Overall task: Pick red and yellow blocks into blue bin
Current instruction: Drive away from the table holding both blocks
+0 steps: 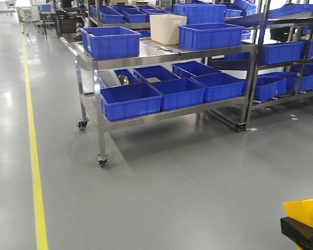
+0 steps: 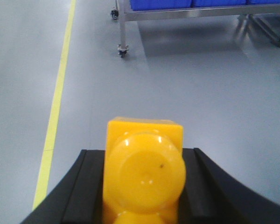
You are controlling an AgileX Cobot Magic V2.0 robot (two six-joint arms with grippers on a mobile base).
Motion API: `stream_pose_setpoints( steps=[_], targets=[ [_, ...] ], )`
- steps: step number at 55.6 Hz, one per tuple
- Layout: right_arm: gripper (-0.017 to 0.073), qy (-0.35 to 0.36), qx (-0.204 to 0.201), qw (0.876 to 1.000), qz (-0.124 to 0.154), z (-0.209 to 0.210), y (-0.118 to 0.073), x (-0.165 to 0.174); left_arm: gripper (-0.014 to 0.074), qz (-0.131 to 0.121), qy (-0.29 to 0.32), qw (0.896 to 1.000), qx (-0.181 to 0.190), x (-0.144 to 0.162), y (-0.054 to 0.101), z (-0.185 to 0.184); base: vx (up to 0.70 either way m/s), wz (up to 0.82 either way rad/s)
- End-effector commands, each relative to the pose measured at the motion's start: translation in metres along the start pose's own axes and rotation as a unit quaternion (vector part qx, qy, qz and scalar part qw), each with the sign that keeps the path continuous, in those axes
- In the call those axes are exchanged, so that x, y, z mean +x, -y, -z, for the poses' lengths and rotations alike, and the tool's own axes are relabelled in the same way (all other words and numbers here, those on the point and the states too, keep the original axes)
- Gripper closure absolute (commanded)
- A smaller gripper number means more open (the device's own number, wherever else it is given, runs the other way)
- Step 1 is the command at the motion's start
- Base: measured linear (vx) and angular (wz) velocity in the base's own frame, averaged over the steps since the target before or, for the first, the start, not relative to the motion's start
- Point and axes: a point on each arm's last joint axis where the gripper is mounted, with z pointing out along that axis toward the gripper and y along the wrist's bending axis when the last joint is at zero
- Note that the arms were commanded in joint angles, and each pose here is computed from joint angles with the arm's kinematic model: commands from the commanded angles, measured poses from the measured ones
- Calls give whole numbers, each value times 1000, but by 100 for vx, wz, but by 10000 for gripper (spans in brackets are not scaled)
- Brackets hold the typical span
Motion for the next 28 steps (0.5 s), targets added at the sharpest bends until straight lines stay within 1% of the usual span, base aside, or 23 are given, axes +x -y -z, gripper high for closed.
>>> stream_pose_setpoints(
  steps=[1,28],
  targets=[
    [569,56,3,998,2,6,1,-17,591,9,57,998,0,-17,0,3,43,-19],
    [569,54,3,999,2,6,1,-16,591,9,56,998,0,-17,0,3,45,-24]
  ],
)
